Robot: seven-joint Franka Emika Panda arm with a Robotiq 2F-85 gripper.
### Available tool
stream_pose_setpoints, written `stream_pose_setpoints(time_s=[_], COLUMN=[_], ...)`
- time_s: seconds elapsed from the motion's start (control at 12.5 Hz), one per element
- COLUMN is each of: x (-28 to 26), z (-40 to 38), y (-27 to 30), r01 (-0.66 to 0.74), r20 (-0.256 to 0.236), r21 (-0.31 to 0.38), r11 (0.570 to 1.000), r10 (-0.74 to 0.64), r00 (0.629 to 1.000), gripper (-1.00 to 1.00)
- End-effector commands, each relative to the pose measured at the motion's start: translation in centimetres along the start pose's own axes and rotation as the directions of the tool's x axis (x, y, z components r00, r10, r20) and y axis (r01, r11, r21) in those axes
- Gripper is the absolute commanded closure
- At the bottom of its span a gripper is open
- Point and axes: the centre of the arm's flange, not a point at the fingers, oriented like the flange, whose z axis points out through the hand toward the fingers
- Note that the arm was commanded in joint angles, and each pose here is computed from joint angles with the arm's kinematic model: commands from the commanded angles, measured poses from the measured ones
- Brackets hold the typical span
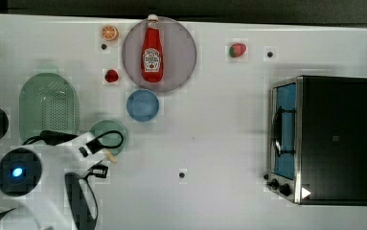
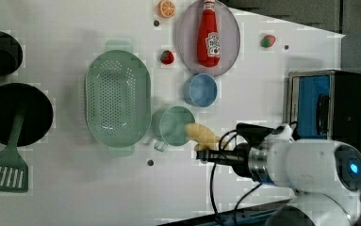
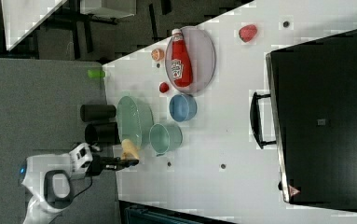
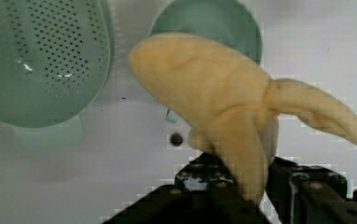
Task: Pick Banana and place it in mug.
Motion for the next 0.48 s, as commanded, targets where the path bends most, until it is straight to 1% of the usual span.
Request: stream_pose_setpoints(time_s=[0.08, 0.16, 0.24, 0.32, 0.4, 0.48], x=[4.4, 5.2, 5.5, 5.5, 5.6, 6.1], z=[3.2, 4.3, 5.8, 7.3, 8.4, 8.5], y=[1.9, 1.4, 1.2, 1.2, 1.1, 0.9], r01=[-0.155, -0.156, -0.153, -0.156, -0.176, -0.202], r20=[0.003, -0.017, -0.017, -0.003, 0.011, -0.006], r21=[0.068, 0.104, 0.112, 0.114, 0.115, 0.142], r11=[0.986, 0.982, 0.982, 0.981, 0.978, 0.969], r10=[0.155, 0.158, 0.156, 0.158, 0.176, 0.205], r00=[0.988, 0.987, 0.988, 0.987, 0.984, 0.979], gripper=[0.46, 0.46, 0.46, 0.46, 0.38, 0.18])
